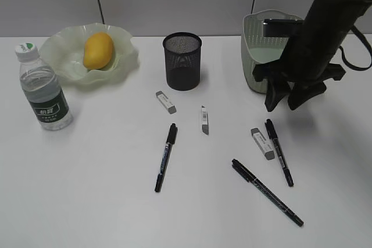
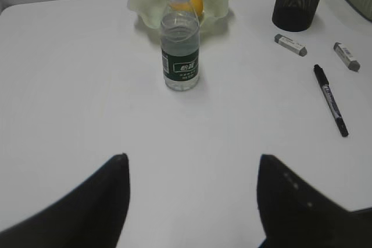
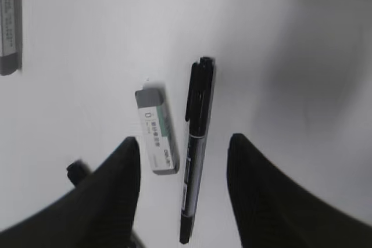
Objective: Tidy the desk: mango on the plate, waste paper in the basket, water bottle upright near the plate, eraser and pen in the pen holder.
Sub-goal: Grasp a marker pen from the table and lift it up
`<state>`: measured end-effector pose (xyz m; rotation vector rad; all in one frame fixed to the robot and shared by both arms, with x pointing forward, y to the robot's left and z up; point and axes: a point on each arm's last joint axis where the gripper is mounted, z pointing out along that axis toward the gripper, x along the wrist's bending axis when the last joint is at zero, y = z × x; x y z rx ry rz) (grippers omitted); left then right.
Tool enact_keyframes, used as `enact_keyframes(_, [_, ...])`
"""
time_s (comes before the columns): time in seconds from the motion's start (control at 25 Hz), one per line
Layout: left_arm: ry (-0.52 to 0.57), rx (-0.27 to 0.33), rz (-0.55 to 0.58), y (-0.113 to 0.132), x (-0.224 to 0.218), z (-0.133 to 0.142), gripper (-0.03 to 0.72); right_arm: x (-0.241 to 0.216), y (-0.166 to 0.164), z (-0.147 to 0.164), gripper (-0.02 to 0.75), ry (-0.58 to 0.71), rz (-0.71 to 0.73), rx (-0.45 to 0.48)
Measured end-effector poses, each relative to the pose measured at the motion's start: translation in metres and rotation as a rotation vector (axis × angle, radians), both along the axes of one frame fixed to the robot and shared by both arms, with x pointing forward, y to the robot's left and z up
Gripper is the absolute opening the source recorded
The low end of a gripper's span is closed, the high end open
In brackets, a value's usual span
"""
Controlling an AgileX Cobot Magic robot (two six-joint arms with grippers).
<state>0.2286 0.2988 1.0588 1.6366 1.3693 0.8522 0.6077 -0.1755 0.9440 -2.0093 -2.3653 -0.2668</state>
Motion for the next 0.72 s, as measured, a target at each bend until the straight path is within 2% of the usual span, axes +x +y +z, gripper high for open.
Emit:
enact_keyframes(0.32, [0.000, -0.002, -0.001, 0.000, 0.000, 0.000, 0.519, 0.008, 0.002, -0.036, 0.385, 0.027, -0.039, -0.027])
enact_keyframes(0.72, [0.000, -0.003, -0.002, 0.000, 0.000, 0.000, 0.509, 0.006, 0.013, -0.059, 0.382, 0.029, -0.011, -0.113])
